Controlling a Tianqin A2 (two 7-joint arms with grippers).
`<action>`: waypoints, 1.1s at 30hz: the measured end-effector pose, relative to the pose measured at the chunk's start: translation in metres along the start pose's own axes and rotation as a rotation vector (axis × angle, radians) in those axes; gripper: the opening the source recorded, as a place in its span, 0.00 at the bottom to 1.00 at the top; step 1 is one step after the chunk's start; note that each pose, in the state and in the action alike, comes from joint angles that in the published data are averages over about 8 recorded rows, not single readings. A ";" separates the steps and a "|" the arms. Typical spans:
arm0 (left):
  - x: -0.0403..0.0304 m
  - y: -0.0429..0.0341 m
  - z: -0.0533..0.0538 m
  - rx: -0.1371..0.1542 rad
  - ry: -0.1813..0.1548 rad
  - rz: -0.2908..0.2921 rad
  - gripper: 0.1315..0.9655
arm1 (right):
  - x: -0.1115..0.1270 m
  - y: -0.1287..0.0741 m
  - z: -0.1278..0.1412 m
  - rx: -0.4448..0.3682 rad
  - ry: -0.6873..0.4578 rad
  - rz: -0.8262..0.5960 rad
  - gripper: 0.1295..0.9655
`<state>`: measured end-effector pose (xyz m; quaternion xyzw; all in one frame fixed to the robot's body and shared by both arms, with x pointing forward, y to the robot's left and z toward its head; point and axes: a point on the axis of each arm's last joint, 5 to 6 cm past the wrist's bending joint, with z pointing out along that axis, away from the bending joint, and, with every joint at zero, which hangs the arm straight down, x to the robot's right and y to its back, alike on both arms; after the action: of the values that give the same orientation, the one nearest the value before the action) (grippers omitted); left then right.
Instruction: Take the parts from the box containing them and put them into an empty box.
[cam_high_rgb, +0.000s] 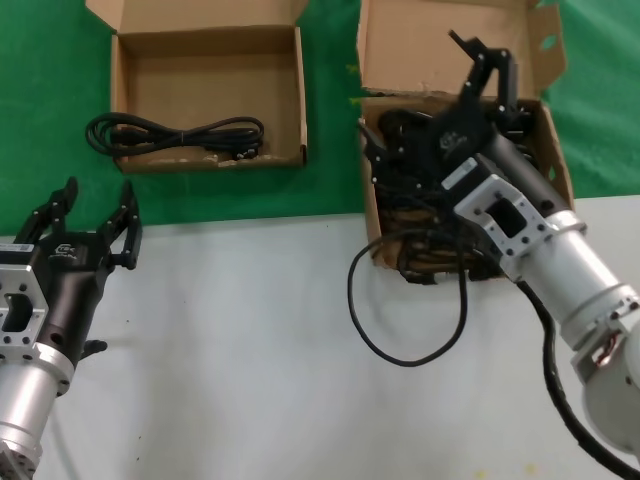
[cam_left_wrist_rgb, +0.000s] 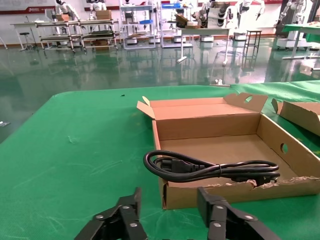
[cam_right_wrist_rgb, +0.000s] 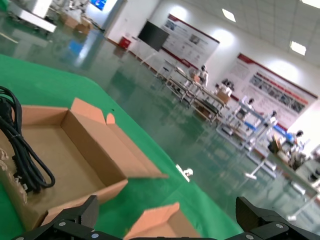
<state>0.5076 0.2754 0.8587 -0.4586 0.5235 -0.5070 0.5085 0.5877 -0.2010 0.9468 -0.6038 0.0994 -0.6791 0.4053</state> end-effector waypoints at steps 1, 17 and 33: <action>-0.0001 0.0001 0.000 0.000 0.000 0.000 0.26 | -0.001 0.002 -0.002 -0.007 0.001 0.014 1.00; -0.0013 0.0011 -0.002 -0.004 -0.008 0.001 0.68 | -0.008 0.026 -0.033 -0.116 0.032 0.232 1.00; -0.0025 0.0022 -0.003 -0.008 -0.015 0.002 0.92 | -0.014 0.047 -0.067 -0.220 0.082 0.440 1.00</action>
<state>0.5045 0.2783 0.8566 -0.4639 0.5221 -0.5008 0.5113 0.5469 -0.2463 0.8905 -0.5800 0.3181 -0.5838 0.4708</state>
